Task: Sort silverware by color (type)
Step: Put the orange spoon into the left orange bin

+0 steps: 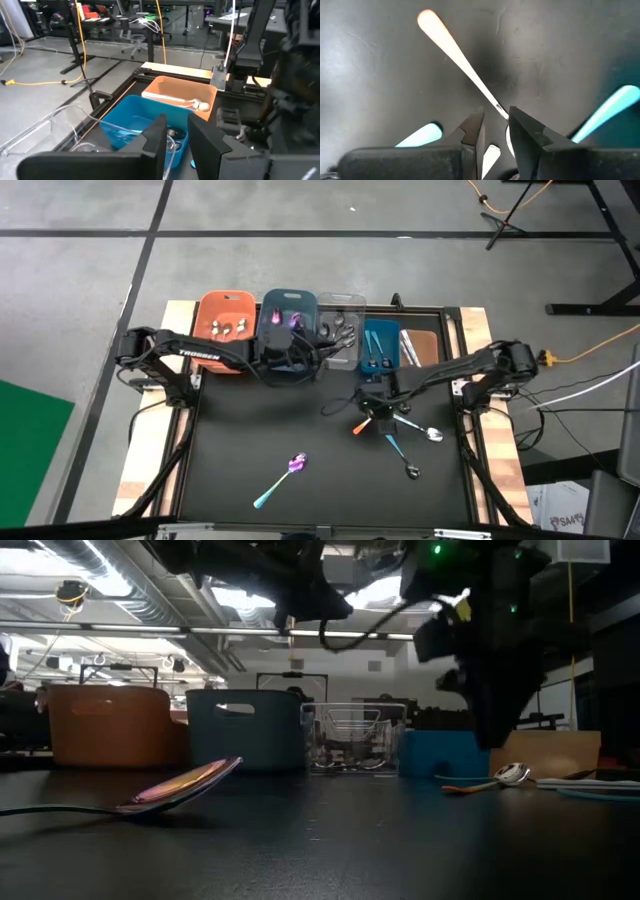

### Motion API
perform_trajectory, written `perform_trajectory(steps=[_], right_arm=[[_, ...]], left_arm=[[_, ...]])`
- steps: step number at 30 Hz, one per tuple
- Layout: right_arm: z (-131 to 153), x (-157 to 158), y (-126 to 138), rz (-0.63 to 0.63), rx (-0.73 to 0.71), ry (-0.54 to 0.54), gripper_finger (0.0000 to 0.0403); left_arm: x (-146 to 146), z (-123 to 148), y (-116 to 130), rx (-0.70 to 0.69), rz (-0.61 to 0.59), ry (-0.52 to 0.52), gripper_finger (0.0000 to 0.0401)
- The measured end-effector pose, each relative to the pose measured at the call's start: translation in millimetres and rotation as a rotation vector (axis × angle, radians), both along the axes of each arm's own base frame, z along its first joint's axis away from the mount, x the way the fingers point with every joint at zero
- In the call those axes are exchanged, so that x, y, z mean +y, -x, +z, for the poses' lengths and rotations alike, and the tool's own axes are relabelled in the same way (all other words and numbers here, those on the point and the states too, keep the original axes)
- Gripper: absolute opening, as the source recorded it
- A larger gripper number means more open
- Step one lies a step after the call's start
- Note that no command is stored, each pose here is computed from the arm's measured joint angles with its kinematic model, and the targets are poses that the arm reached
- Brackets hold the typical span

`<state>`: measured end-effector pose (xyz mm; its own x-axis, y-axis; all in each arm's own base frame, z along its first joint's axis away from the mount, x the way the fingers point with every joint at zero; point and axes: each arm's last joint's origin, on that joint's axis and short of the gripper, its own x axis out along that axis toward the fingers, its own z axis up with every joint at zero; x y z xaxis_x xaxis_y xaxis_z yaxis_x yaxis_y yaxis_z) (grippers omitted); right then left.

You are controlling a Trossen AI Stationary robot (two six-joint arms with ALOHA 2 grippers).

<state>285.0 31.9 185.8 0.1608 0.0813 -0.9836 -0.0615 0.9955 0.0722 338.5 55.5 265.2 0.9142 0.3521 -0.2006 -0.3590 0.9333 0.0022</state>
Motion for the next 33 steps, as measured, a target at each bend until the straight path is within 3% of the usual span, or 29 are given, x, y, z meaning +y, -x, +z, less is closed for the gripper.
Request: perform_trajectory(steps=[9, 16, 25, 33], right_arm=[[-30.0, 1.3, -7.4, 0.129, 0.101, 0.008, 0.0078], [-39.1, -0.7, -9.6, 0.136, 0.127, 0.08, 0.0078], [-39.2, -1.0, -9.8, 0.135, 0.125, 0.089, 0.0008], [-39.9, -0.7, -10.8, 0.136, 0.117, 0.082, 0.0013]], left_arm=[[-2.9, 0.0, -0.5, 0.001, -0.009, -0.002, 0.0071], [-2.9, 0.0, -0.5, 0.0, -0.009, -0.001, 0.0071], [-4.8, 1.1, -0.1, -0.006, -0.011, 0.011, 0.0071], [-8.9, 0.2, -0.5, 0.0, -0.117, 0.057, 0.0071]])
